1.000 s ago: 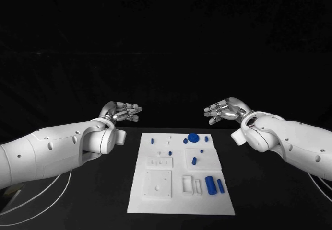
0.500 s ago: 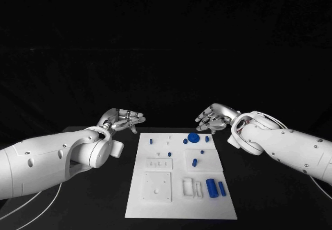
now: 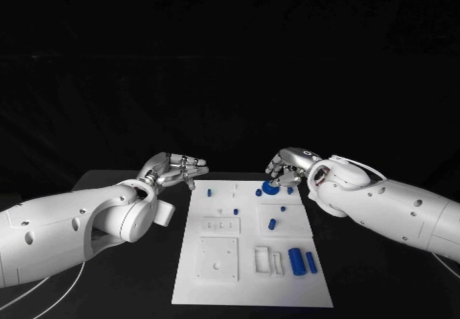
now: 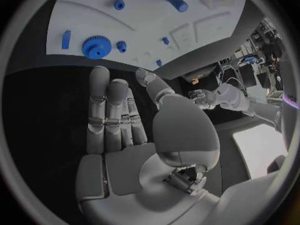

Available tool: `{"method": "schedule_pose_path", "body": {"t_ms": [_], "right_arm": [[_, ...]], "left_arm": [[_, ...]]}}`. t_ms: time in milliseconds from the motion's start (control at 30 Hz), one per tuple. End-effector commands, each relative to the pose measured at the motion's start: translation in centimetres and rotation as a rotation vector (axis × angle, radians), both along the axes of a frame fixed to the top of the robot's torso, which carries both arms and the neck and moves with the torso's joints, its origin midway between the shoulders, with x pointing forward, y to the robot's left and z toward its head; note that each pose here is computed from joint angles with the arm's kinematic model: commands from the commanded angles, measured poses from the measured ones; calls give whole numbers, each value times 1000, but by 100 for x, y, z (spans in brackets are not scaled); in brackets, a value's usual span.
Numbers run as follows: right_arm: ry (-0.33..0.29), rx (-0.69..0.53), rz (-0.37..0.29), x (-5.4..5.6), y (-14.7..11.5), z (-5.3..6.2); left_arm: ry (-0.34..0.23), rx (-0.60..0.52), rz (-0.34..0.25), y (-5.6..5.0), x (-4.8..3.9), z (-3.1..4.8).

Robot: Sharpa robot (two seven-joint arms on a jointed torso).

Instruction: Assemble the parts on the task board

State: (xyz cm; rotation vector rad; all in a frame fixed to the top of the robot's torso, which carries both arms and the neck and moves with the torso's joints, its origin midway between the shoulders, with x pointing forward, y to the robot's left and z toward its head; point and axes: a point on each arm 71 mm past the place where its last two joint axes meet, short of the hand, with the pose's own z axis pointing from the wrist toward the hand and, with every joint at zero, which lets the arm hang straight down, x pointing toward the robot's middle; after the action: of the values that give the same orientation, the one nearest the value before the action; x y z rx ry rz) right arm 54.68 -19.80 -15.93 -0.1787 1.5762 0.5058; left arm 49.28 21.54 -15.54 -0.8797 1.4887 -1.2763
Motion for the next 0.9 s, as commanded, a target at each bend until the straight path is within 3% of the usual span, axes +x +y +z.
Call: {"method": "schedule_pose_path", "body": {"t_ms": [33, 367, 900], "right_arm": [[-48, -93, -33, 21, 22, 4], [-84, -151, -43, 57, 141, -7], [-51, -227, -50, 62, 258, -56]], "left_arm": [[-5, 0, -29, -33, -3, 42], [17, -15, -45, -97, -4, 53], [27, -21, -54, -136, 4, 46]]}}
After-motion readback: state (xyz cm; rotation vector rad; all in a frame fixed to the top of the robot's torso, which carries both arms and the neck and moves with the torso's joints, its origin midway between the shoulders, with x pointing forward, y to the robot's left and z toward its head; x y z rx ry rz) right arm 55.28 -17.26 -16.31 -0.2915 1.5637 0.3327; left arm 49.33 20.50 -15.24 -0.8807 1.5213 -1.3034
